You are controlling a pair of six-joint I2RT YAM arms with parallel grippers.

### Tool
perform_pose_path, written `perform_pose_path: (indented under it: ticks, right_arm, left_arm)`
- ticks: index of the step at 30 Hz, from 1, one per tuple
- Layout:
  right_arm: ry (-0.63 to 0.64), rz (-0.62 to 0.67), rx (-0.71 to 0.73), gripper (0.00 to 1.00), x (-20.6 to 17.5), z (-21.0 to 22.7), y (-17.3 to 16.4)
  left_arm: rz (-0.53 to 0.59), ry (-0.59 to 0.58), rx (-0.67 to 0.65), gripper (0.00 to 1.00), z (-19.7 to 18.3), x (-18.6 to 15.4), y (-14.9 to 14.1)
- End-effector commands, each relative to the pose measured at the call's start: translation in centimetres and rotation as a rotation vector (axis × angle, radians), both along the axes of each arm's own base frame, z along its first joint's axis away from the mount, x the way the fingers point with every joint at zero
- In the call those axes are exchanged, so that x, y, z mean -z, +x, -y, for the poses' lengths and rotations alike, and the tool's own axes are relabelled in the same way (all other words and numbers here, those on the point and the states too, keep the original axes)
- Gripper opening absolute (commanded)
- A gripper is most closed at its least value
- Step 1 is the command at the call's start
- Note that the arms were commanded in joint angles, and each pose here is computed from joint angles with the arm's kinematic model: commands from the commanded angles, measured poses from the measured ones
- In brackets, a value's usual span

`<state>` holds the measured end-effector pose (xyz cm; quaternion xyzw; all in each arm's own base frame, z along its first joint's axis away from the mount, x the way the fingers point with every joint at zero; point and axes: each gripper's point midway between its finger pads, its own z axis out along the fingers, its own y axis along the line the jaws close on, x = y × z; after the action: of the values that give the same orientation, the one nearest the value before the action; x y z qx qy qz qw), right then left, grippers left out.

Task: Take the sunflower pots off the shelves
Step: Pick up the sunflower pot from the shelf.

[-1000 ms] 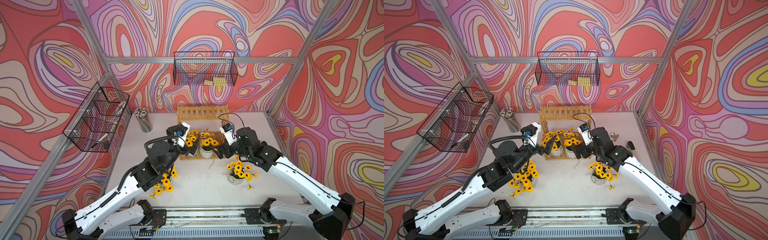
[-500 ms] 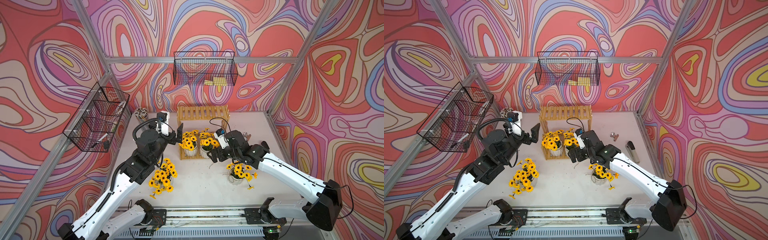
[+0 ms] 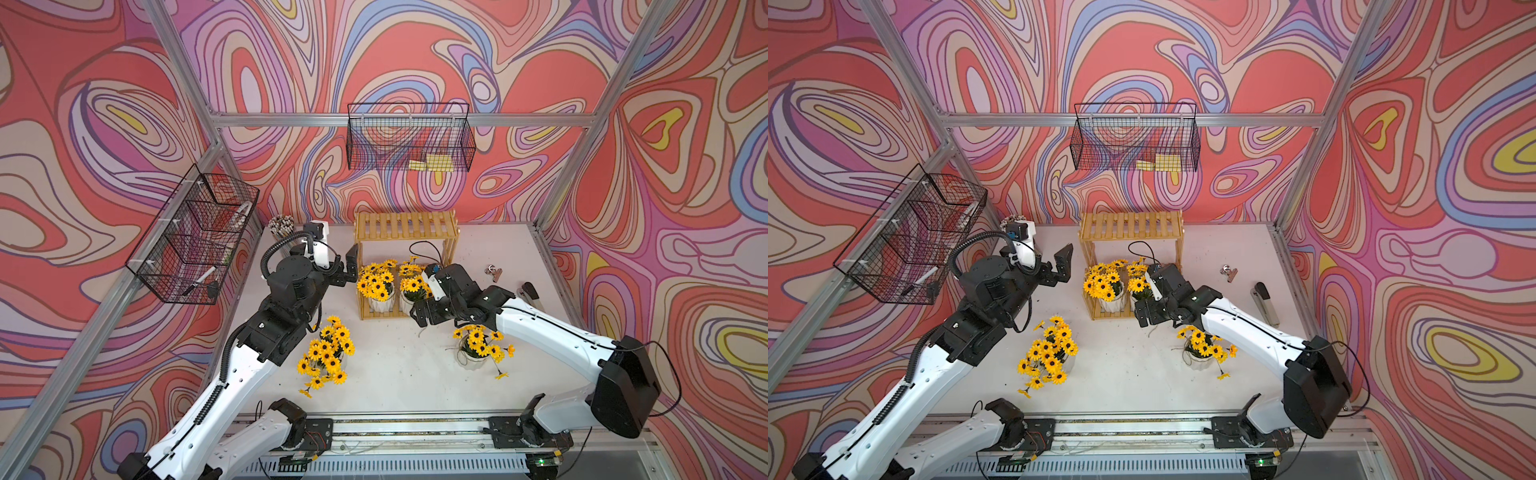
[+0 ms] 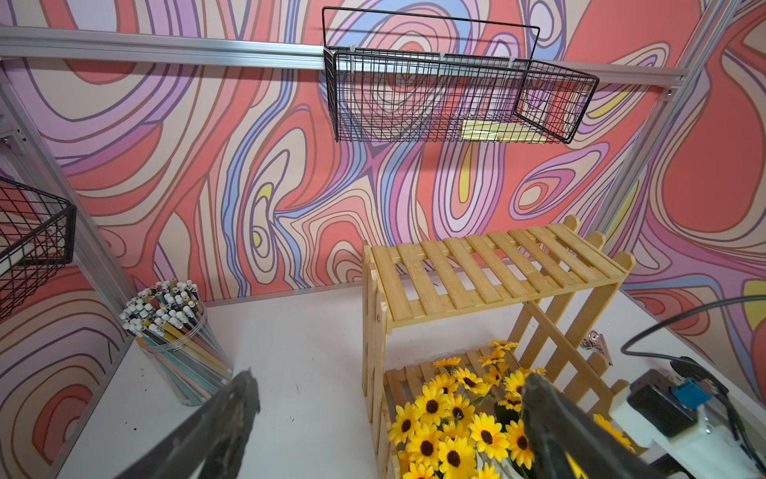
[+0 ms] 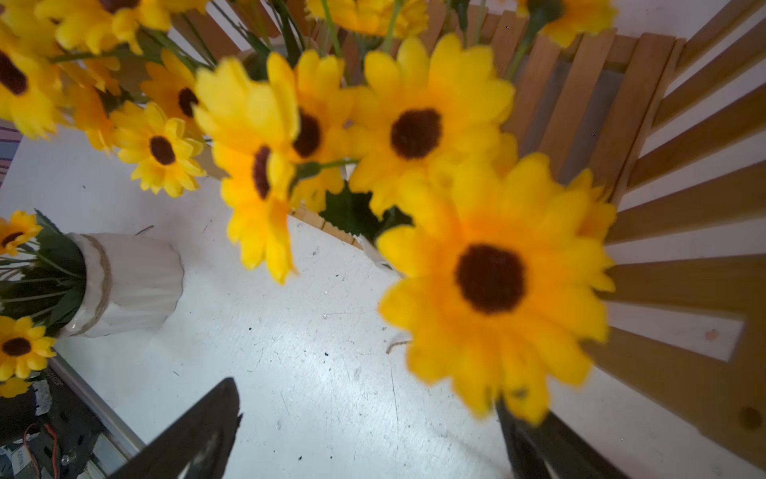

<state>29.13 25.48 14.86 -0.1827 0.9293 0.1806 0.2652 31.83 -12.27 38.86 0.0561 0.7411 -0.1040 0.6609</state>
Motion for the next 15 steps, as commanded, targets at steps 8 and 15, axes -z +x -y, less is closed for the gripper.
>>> perform_pose_path:
  ticks: [8,15]
  right_arm:
    - [0.030,0.081,0.059,0.98,-0.1,-1.1,2.7]
    - [0.012,0.089,0.056,0.98,0.9,-2.0,4.1]
  left_arm:
    - [-0.006,-0.001,-0.012,1.00,-0.5,0.5,-0.1]
    - [-0.013,0.002,-0.014,1.00,-0.6,0.9,-0.1]
